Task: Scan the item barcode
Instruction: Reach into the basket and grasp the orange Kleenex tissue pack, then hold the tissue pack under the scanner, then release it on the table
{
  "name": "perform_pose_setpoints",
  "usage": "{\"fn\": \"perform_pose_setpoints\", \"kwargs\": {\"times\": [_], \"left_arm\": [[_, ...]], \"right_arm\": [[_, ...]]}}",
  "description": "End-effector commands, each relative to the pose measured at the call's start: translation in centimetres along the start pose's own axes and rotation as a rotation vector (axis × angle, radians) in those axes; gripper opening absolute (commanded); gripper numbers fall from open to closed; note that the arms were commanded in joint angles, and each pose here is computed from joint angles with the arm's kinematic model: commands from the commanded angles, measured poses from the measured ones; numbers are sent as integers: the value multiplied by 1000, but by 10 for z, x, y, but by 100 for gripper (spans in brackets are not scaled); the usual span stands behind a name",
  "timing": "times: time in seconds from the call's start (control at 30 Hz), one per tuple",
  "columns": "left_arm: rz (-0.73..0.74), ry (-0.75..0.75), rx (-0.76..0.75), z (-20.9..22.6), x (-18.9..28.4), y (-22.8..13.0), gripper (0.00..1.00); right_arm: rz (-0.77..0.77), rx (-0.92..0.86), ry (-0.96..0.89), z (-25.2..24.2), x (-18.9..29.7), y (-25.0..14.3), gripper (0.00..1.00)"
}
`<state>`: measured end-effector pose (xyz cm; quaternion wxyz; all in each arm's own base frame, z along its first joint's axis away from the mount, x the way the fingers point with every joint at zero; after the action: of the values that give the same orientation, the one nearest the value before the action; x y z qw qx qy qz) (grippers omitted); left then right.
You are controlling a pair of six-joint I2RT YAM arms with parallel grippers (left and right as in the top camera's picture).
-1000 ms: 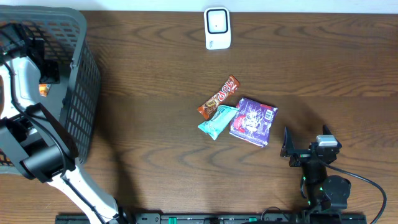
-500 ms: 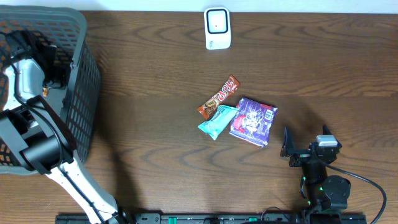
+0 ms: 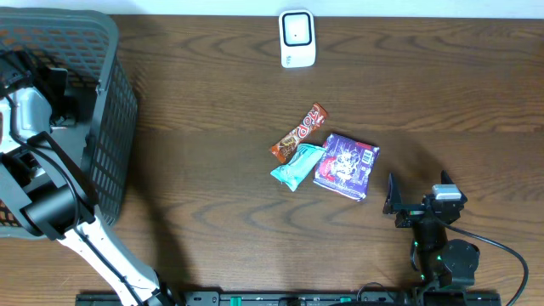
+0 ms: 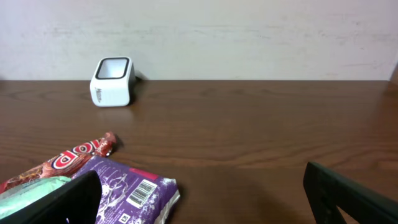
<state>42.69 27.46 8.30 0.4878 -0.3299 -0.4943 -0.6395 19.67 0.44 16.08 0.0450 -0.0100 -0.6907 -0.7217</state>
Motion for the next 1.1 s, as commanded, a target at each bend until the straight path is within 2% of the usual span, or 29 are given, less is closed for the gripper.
{"fn": "perform_pose_setpoints", "kwargs": {"times": [0.0, 0.03, 0.07, 0.17, 0.2, 0.3, 0.4, 0.5, 0.6, 0.7, 0.83, 0.87, 0.93, 1.07], "left_arm": [[55, -21, 37, -8, -12, -15, 19], [60, 1, 49, -5, -9, -15, 11], [57, 20, 64, -2, -4, -14, 8], [-56, 59, 188, 12, 38, 7, 7], [-147, 35, 260, 15, 64, 21, 8], [-358, -69, 342, 16, 125, 48, 7], [-605, -197, 455, 15, 201, 74, 8], [-860, -473, 597, 5, 295, 92, 8], [-986, -738, 662, -15, 374, 94, 7], [-1008, -866, 651, -44, 420, 89, 8], [-961, -1011, 448, -129, 463, 82, 7], [-893, -1050, 332, -169, 464, 76, 7], [-803, -1051, 201, -209, 454, 67, 7], [-529, -928, 84, -276, 409, 41, 8]], "right_arm": [[1, 12, -12, -3, 0, -1, 99], [1, 12, -12, -3, 0, -1, 99], [1, 12, -12, -3, 0, -1, 99], [1, 12, -12, -3, 0, -1, 99], [1, 12, -12, -3, 0, -1, 99], [1, 12, -12, -3, 0, -1, 99], [1, 12, -12, -3, 0, -1, 99], [1, 12, -12, -3, 0, -1, 99], [1, 12, -12, -3, 0, -1, 99], [1, 12, -12, -3, 0, -1, 99], [1, 12, -12, -3, 0, -1, 99], [1, 12, -12, -3, 0, -1, 99], [1, 12, -12, -3, 0, -1, 99], [1, 12, -12, -3, 0, -1, 99]]}}
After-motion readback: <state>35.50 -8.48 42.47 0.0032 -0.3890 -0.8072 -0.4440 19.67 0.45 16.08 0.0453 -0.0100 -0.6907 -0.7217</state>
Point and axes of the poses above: each gripper's point midway between its finger pads, its own x axis back along the fingers, its own z axis along the line the jaws close on, y = z × x, the point moved 5 cm from there along x, back along the fingers, and after that the axes turned 2 degrees about -x, right-handed, at the moved point
